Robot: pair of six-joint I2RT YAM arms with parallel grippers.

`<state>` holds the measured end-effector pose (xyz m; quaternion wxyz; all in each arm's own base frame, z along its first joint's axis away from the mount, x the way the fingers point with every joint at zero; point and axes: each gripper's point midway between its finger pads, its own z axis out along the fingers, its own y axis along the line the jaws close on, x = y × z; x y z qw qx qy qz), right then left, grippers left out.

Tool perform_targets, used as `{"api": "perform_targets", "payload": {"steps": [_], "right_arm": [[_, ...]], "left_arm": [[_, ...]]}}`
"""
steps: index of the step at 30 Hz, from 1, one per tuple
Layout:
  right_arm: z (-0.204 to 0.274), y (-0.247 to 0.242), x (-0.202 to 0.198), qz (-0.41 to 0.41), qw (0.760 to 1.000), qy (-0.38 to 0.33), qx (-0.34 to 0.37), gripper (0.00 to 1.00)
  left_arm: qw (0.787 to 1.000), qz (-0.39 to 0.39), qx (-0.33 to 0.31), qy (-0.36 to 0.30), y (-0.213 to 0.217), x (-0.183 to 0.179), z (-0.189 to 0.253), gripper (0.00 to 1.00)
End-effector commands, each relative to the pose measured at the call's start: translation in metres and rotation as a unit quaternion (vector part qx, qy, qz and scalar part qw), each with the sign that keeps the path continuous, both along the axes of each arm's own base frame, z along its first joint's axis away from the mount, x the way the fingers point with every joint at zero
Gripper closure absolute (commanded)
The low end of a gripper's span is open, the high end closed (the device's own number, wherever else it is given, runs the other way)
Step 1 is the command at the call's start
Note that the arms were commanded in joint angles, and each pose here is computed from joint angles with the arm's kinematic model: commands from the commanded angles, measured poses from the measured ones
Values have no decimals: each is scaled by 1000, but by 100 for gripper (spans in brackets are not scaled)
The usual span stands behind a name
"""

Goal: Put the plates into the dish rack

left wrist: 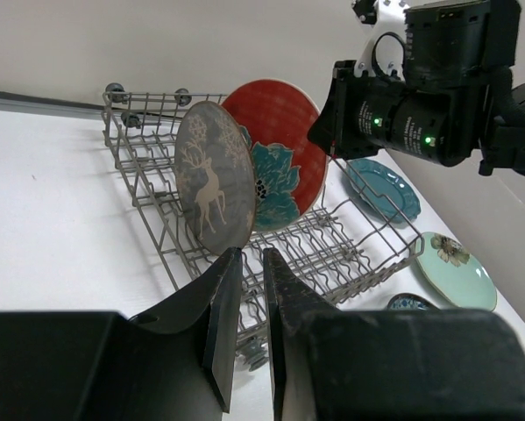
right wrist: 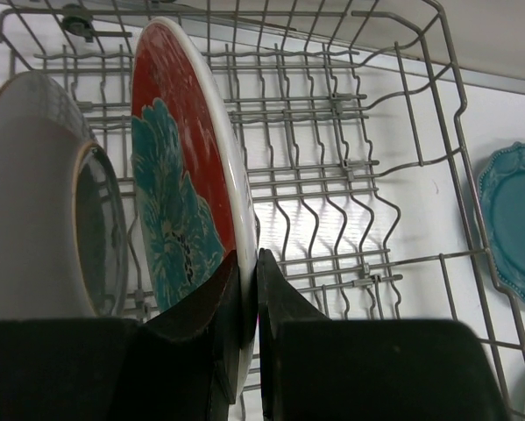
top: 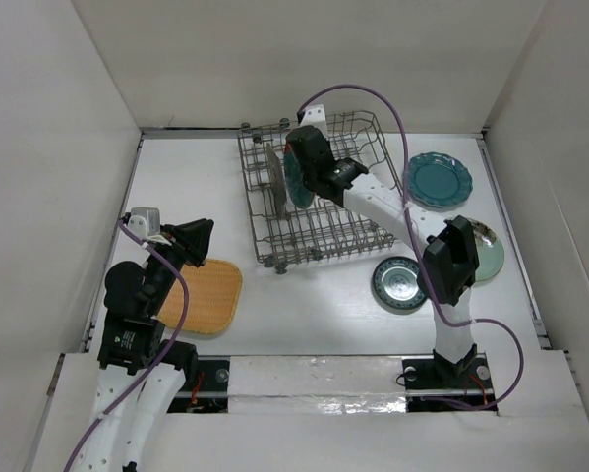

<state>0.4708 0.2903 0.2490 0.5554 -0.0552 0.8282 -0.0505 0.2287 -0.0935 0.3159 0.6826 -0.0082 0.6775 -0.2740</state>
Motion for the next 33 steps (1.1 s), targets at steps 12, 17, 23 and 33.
{"api": "perform_targets", "payload": {"steps": [12, 17, 23, 33], "right_arm": [[46, 28, 9, -60, 993, -96, 22, 100], [18, 46, -4, -62, 994, -93, -3, 100], [20, 53, -10, -63, 992, -109, 21, 76], [46, 66, -20, -12, 991, -102, 80, 56]], "left_arm": [[1000, -5, -4, -25, -1, -2, 15, 86], [1000, -8, -4, -28, -2, -3, 16, 86], [1000, -7, -4, -25, -2, -2, 15, 86], [1000, -5, -3, -21, -1, 0, 13, 86]]}}
